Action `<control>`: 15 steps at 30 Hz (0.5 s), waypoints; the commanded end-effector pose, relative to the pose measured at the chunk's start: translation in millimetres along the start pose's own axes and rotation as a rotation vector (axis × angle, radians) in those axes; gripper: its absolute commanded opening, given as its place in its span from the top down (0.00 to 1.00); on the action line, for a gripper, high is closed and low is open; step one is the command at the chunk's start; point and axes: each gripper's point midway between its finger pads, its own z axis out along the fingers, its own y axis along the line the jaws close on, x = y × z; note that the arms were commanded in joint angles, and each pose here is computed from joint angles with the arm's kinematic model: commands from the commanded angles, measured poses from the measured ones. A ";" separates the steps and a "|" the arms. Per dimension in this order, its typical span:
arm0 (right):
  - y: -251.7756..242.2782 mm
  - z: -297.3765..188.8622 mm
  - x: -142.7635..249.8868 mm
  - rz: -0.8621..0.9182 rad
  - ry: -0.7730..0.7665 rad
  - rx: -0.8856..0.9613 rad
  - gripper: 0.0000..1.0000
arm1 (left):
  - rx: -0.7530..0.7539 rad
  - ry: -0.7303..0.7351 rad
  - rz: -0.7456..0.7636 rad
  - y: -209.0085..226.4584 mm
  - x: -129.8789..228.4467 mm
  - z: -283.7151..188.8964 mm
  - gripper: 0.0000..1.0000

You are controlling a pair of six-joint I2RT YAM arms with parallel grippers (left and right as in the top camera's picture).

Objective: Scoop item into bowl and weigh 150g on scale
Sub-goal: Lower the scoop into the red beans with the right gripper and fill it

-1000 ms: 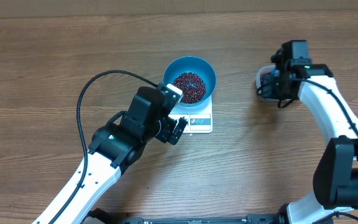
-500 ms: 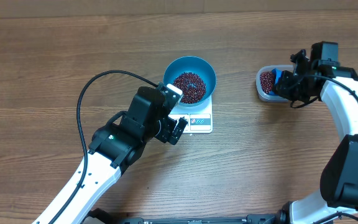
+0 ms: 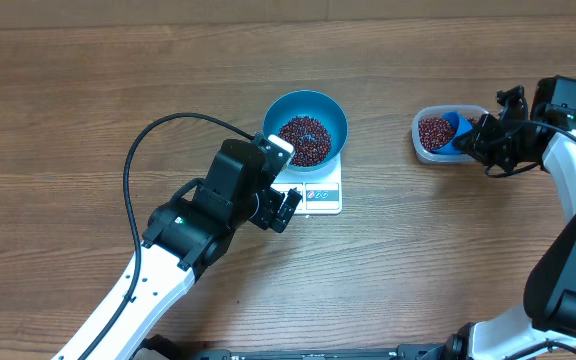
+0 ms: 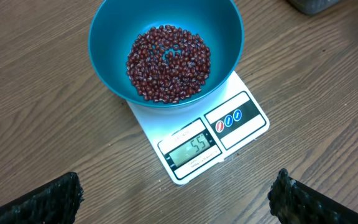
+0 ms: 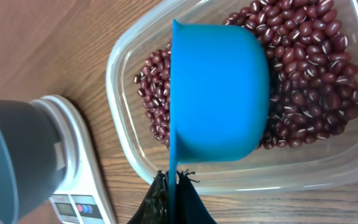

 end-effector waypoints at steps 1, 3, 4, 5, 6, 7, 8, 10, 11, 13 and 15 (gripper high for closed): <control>3.9 -1.3 0.4 0.044 0.010 -0.089 0.96 | 0.012 0.002 -0.017 -0.6 0.7 1.4 0.00; 1.2 -3.8 -1.2 0.070 0.005 -0.096 0.96 | 0.012 0.002 -0.017 -0.6 0.7 1.4 0.01; 0.2 -4.5 -1.7 0.076 0.003 -0.097 0.96 | 0.012 0.002 -0.017 -0.6 0.7 1.4 0.00; -1.0 -5.2 -2.2 0.079 0.001 -0.096 0.96 | 0.012 0.002 -0.017 -0.6 0.7 1.4 0.00; -1.3 -6.0 -2.7 0.081 -0.001 -0.100 0.96 | 0.012 0.002 -0.017 -0.6 0.7 1.4 0.01; -1.0 -6.8 -3.2 0.083 -0.002 -0.109 0.96 | 0.012 0.002 -0.017 -0.6 0.7 1.4 0.00; -0.5 -7.8 -3.6 0.087 -0.004 -0.119 0.96 | 0.012 0.002 -0.017 -0.6 0.7 1.4 0.00; 1.3 -10.8 -5.1 0.094 -0.008 -0.151 0.96 | 0.012 0.002 -0.017 -0.6 0.7 1.4 0.00; 1.9 -12.4 -5.9 0.098 -0.010 -0.165 0.96 | 0.012 0.002 -0.017 -0.6 0.7 1.4 0.00; 1.1 -16.5 -7.8 0.111 -0.017 -0.191 0.96 | 0.012 0.002 -0.017 -0.6 0.7 1.4 0.00; -0.8 -20.8 -9.9 0.124 -0.025 -0.213 0.96 | 0.012 0.002 -0.017 -0.6 0.7 1.4 0.00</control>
